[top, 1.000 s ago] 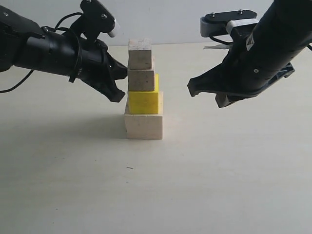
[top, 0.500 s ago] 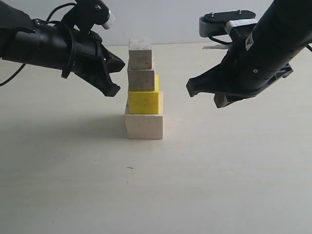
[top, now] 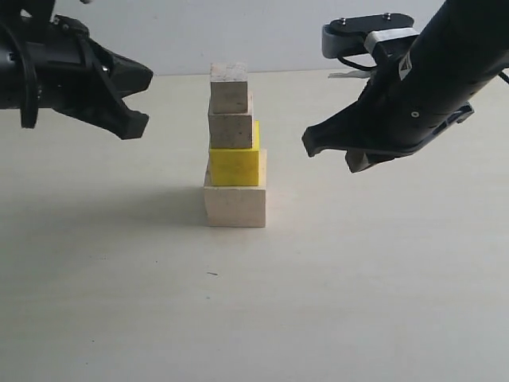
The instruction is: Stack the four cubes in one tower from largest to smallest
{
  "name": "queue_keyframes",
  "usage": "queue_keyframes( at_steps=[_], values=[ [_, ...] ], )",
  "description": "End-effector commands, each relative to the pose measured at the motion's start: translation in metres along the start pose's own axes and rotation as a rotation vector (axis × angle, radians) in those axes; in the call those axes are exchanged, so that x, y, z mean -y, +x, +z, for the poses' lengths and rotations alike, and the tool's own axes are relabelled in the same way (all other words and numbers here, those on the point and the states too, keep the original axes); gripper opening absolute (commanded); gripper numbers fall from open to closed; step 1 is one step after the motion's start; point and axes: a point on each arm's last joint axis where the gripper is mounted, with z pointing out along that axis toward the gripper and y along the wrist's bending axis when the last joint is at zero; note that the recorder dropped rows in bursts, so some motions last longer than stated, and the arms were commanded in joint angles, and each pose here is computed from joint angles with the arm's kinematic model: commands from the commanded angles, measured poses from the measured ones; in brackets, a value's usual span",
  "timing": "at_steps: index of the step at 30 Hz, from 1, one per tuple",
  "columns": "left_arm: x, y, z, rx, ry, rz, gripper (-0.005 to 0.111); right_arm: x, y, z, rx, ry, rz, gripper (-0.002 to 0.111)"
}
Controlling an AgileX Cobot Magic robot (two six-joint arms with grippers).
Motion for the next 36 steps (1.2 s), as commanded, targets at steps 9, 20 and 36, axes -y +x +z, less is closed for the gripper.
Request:
queue_keyframes(
  at_steps=[9,20,36],
  values=[
    [0.012,0.006,-0.057,-0.025,0.015,-0.115,0.000,-0.009,0.009,0.060,-0.068,-0.121,0.010,0.000],
    [0.017,-0.001,-0.132,0.068,-0.070,-0.163,0.000,-0.020,0.009,0.101,-0.089,-0.241,0.003,0.000],
    [0.018,-0.001,-0.144,0.101,-0.089,-0.150,0.000,-0.025,0.016,0.115,-0.005,-0.326,0.045,0.000]
  ],
)
